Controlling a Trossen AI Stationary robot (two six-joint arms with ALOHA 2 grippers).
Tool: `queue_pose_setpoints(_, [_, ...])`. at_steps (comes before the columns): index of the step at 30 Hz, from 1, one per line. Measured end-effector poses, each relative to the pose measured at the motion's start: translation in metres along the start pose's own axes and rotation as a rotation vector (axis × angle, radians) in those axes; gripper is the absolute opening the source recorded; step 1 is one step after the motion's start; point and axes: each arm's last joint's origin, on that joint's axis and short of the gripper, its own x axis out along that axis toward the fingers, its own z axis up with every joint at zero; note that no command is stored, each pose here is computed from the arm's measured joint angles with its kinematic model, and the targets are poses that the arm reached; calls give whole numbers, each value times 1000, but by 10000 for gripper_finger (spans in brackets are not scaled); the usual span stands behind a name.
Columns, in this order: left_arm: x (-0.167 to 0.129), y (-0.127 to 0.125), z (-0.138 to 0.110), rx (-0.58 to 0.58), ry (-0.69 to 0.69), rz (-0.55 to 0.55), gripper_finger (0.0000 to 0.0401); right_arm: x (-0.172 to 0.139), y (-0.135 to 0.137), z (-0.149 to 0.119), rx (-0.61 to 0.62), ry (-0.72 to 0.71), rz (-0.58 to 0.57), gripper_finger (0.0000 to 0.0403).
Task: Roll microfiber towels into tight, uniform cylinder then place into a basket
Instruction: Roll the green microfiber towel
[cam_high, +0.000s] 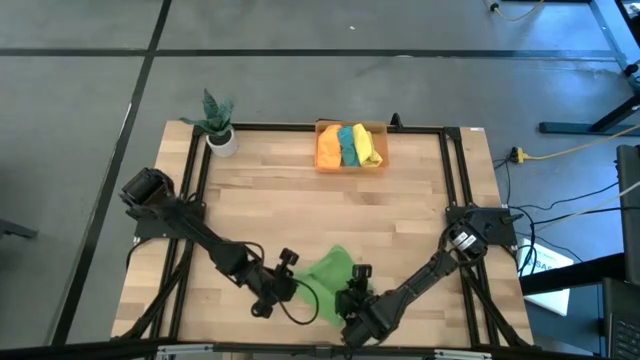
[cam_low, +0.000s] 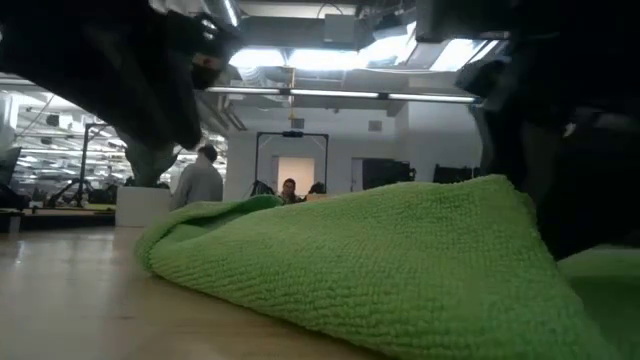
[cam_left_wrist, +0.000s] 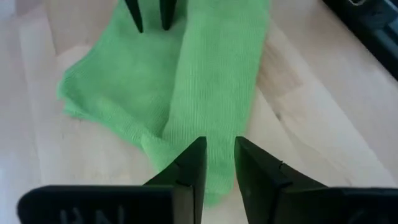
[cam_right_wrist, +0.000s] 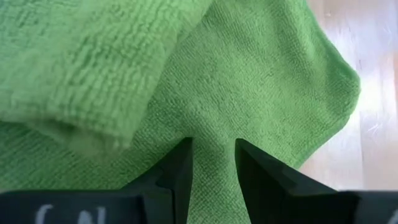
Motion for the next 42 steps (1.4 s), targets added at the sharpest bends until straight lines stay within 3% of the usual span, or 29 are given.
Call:
queue_pose_setpoints(13, [-26, -33, -4, 48, 13, -29, 75, 38, -50, 31, -184, 75, -49, 122])
queue_pose_setpoints(20, [-30, -43, -6, 55, 19, -41, 75, 54, -73, 44, -206, 97, -63, 122])
queue_pose_setpoints(31, [-29, -39, -13, 16, 84, 6, 75, -16, -59, 75, -117, -21, -21, 122])
queue_pose_setpoints(36, [-30, -38, -16, -11, 116, 14, 75, -45, -39, 76, -50, -111, 39, 122])
queue_pose_setpoints(42, [-30, -38, -17, -30, 124, 18, 75, -57, -23, 71, 21, -159, 85, 122])
